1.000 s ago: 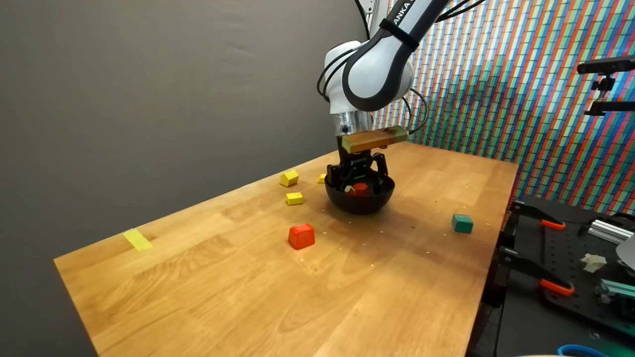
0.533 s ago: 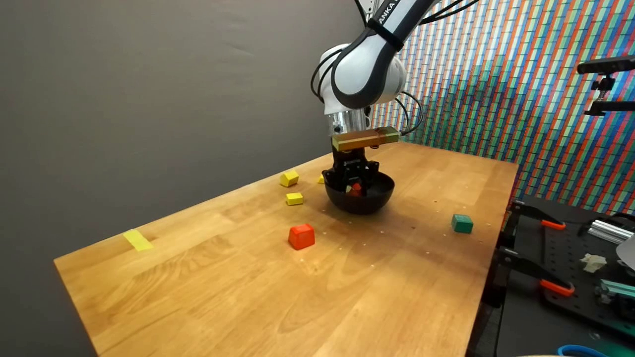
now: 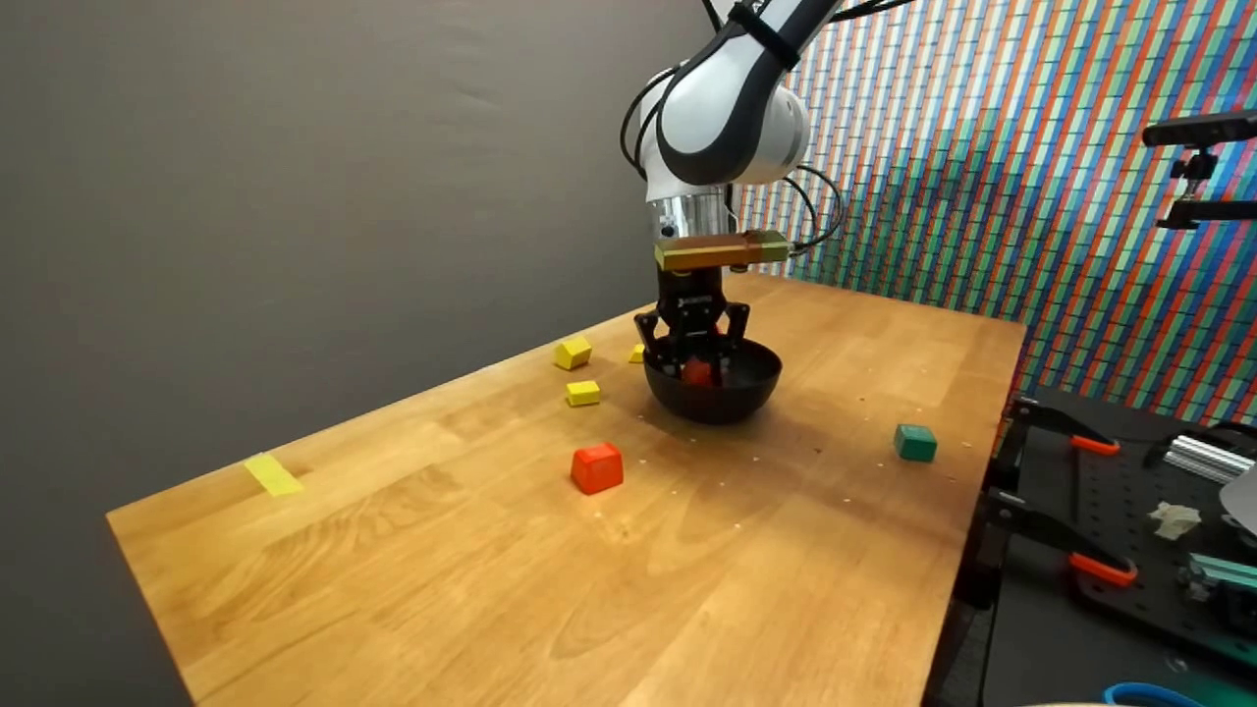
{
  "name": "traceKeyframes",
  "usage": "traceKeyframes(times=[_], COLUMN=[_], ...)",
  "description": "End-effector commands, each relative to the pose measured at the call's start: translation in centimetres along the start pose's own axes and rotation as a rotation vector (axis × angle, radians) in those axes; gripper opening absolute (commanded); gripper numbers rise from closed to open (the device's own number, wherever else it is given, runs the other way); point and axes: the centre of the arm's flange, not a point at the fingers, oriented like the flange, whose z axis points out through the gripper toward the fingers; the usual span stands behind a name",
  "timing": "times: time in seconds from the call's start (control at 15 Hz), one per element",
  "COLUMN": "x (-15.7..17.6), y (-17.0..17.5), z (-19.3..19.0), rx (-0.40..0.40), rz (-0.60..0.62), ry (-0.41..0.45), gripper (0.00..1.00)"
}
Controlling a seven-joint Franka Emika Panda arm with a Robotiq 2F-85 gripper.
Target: Take the blocks out of the gift disappointed
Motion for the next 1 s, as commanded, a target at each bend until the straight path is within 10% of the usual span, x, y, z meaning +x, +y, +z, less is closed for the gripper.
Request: traceKeyframes(times=[0.0, 0.4, 0.93], x=[-3.3, -10.6, -17.9], y=[2.0, 1.6, 0.5], z=[-5.7, -9.5, -2.8], rx=[0.064, 0.078, -0.170], rz=[-0.030, -0.200, -0.242], ry=[0.039, -0.068, -0.161], gripper=[0.24, 0.24, 0.24])
